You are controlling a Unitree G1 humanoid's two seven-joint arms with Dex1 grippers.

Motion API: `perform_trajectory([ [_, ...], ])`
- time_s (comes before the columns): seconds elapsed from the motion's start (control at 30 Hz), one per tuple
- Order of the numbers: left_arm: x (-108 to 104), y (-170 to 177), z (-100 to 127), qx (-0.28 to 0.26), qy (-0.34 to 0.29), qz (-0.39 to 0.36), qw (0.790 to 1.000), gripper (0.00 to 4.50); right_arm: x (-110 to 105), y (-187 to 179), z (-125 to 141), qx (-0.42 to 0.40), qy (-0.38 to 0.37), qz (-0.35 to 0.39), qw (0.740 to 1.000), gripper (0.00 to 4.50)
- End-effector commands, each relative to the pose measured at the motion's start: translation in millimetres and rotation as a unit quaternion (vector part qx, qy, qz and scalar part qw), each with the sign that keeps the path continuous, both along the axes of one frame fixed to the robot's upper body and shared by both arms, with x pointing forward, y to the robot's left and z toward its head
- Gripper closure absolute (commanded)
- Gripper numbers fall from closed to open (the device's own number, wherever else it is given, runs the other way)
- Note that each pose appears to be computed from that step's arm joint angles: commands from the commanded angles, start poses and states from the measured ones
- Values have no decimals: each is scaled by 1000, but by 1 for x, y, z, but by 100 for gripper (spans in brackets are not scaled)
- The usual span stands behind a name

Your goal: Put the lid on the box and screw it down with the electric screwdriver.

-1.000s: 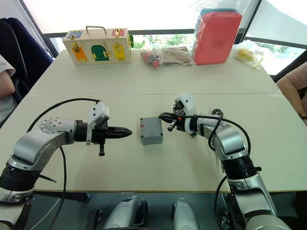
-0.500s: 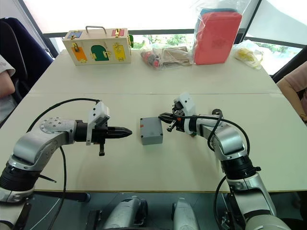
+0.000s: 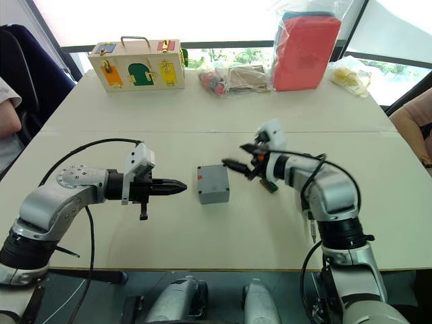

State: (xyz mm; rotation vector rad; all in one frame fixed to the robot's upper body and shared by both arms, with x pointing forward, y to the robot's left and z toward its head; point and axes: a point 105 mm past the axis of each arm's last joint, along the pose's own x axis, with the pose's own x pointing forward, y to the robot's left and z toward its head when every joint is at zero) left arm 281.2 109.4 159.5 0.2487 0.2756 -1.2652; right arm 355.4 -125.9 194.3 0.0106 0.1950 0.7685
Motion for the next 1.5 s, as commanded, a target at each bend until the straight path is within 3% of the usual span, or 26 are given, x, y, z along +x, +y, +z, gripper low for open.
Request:
perform_trajectory([
  [0.03,-7,-10,26,-13,-44,-37,998,450,0,-33,49,35,-20,-66,997,18],
  [0.13,-9,-16,31,-12,-56,-55,997,450,1,-52,65,46,0,-100,994,18],
  [0.23,-11,-22,36,-6,-75,-78,994,450,0,-77,69,37,74,-160,984,18],
  [0.33,-18,-24,36,12,-82,-112,990,450,-11,-107,47,-61,165,-204,963,18],
  [0.43,-20,-26,33,23,-88,-125,988,450,-24,-123,25,-115,236,-194,945,18],
  [0.67,-21,-32,25,28,-100,-129,986,450,-43,-147,-15,-142,364,-206,897,18],
  [1.17,-31,-42,18,17,-97,-123,988,450,-40,-127,-52,-197,445,-171,857,18],
  [1.3,-31,-44,17,9,-95,-117,988,450,-44,-130,-69,-250,454,-175,837,18],
  [1.5,-29,-42,14,6,-91,-98,991,450,-48,-133,-83,-285,455,-171,826,206],
])
